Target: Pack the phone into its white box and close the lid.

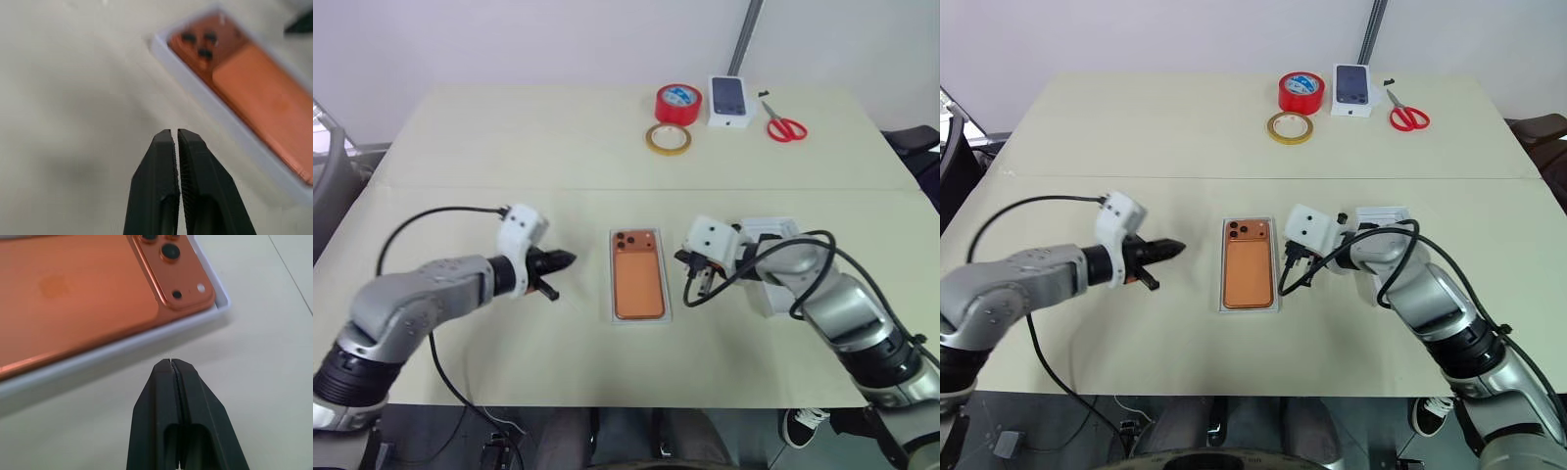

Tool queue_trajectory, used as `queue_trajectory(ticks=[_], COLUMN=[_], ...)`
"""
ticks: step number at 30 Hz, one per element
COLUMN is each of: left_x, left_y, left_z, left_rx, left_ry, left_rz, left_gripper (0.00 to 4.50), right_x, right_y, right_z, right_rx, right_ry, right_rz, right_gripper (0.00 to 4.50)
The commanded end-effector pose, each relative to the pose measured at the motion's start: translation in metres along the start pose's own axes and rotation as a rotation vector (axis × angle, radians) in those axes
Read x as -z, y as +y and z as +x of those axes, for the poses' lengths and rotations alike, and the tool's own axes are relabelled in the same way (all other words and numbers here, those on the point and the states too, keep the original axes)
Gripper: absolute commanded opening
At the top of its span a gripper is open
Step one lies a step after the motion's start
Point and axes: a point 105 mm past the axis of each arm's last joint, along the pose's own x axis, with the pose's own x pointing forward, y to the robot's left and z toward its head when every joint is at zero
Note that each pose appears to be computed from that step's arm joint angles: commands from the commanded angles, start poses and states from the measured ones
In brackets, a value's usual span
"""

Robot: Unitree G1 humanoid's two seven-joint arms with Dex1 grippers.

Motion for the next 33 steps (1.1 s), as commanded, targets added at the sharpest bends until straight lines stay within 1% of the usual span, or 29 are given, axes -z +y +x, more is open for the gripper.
queue_trajectory(ticks=[1,5,9,12,16,21,25,29,33], left_x=[-0.005,-0.004,0.006,0.004,-0.001,-0.018,-0.022,-0.024,-0.028], left_y=[-0.005,-0.022,-0.038,-0.052,-0.073,-0.103,-0.121,-0.128,-0.127], left_z=[0.009,0.021,0.037,0.05,0.067,0.092,0.103,0.111,0.113], left_rx=[0.03,0.122,0.194,0.269,0.365,0.482,0.553,0.57,0.567], left_ry=[-0.004,0.026,0.081,0.079,0.082,0.061,0.061,0.064,0.053], left_rz=[0.06,0.088,0.141,0.132,0.175,0.223,0.247,0.254,0.242], left_gripper=[0.09,0.09,0.09,0.09,0.09,0.09,0.09,0.09,0.09], right_x=[-0.008,-0.008,-0.007,-0.006,0.003,0.029,0.052,0.071,0.079], right_y=[-0.001,0.006,0.014,0.017,0.016,0.011,0.01,0.009,0.005], right_z=[0.001,0.006,0.01,0.008,-0.004,-0.032,-0.053,-0.068,-0.075], right_rx=[0.02,-0.008,-0.037,-0.049,-0.041,0.0,0.032,0.06,0.091], right_ry=[0.0,0.014,0.022,0.024,0.048,0.139,0.218,0.282,0.311], right_rz=[-0.057,-0.089,-0.111,-0.109,-0.091,-0.047,-0.009,0.02,0.025], right_gripper=[0.0,0.0,0.0,0.0,0.0,0.0,0.0,0.0,0.0])
